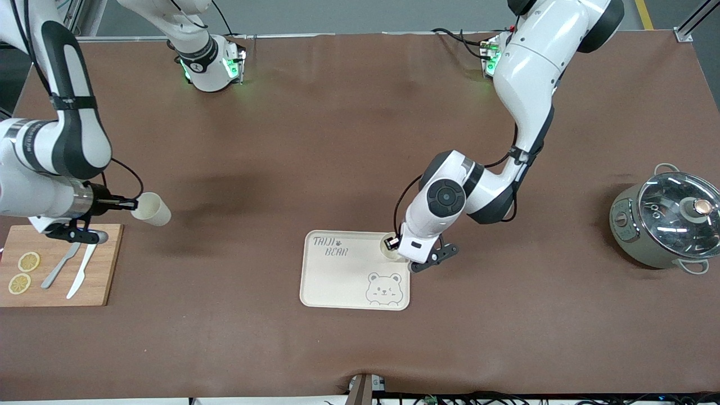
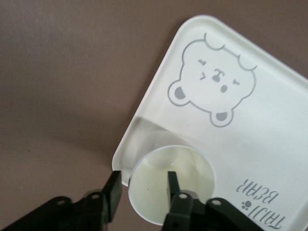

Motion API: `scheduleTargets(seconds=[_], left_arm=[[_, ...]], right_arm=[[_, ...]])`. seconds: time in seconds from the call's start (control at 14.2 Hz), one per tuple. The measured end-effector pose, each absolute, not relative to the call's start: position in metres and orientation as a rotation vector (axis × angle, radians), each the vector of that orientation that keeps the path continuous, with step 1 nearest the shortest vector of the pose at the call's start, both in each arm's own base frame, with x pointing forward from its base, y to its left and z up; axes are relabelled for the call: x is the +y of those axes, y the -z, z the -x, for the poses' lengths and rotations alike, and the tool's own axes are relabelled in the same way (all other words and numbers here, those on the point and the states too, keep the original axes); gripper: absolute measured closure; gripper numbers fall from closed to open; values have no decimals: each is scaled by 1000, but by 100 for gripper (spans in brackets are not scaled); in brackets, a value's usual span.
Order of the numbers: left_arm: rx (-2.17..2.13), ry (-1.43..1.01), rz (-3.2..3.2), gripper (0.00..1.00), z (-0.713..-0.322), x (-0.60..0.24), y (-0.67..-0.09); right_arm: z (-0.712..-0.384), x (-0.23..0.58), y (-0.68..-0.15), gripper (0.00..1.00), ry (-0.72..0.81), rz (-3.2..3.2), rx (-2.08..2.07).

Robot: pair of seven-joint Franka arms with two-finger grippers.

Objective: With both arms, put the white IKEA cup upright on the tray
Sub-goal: 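Set the cup on the tray with the left gripper while the right gripper grasps, then carry the second cup with the right gripper and set it beside the first cup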

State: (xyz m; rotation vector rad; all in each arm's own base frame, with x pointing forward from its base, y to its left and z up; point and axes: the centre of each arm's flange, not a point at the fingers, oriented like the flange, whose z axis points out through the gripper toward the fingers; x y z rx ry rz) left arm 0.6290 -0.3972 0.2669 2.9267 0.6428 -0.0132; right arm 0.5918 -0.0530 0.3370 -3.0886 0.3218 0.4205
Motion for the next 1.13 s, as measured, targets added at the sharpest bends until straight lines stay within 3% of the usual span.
scheduleTargets(seconds=[0.35,0.56,0.84,1.13], left_arm=[[662,-72,-2960,1,-654,-342,-355],[632,-86,-2990,0,-668,-287,-396],[552,-86,-3026,0,-675,-249,-419],[456,-124,-3049,0,-687,-192,-443]], right_arm=[[-591,72,-335,98,-444,3025,610],[-591,129,-339,98,-413,2944,789],[-603,165,-327,98,-364,2806,975],[-611,253,-322,98,-331,2733,1189]])
